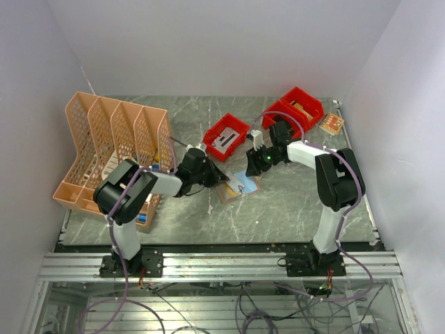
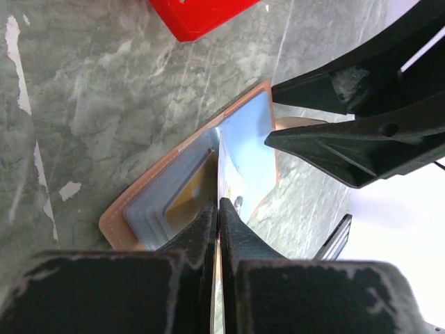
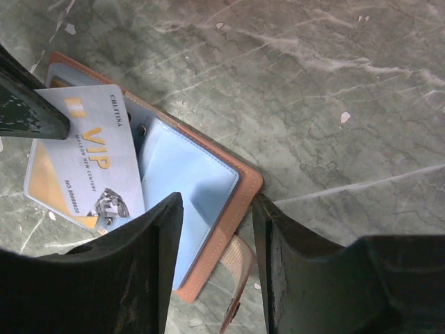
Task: Put the credit cards into the card holder
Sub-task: Insert the credit card into the card holder.
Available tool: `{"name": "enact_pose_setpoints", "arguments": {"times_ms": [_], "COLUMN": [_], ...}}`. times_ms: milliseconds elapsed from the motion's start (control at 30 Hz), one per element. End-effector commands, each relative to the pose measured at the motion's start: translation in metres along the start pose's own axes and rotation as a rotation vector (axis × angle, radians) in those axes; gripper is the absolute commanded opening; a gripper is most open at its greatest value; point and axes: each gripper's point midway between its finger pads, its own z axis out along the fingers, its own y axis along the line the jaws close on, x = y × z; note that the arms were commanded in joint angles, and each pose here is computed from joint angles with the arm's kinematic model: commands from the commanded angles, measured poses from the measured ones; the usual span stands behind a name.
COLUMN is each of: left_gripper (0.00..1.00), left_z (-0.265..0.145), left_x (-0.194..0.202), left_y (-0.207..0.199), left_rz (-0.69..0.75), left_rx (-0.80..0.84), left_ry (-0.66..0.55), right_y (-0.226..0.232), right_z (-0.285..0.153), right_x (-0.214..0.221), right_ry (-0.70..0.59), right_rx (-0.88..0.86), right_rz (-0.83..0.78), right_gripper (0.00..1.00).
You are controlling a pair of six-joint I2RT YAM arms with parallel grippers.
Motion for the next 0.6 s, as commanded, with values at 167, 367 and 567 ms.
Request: {"name": "enact_pose_setpoints", "arguments": {"times_ms": [167, 367, 567], "left_gripper": [0.07, 0.07, 0.07], "left_z": [0.014, 0.016, 0.014], "left_x": [0.008, 0.019, 0.022], "left_y": [0.001, 0.005, 0.007], "left_rz": [-0.006, -0.033, -0.043], "left_rx": [0.032, 0.042, 0.023], "left_ry": [0.058, 0.104, 0.119], "right_y": [0.005, 0.006, 0.008], "right_z": [0.006, 0.006, 0.008], "right_x": [0.014, 0.014, 0.016], "right_ry": [0.047, 0.048, 0.046], "right_rx": [-0.017, -0.022, -0.032], "right_rz": [0.018, 0.015, 0.024], "right_gripper": [0.45, 0.45, 0.45]}}
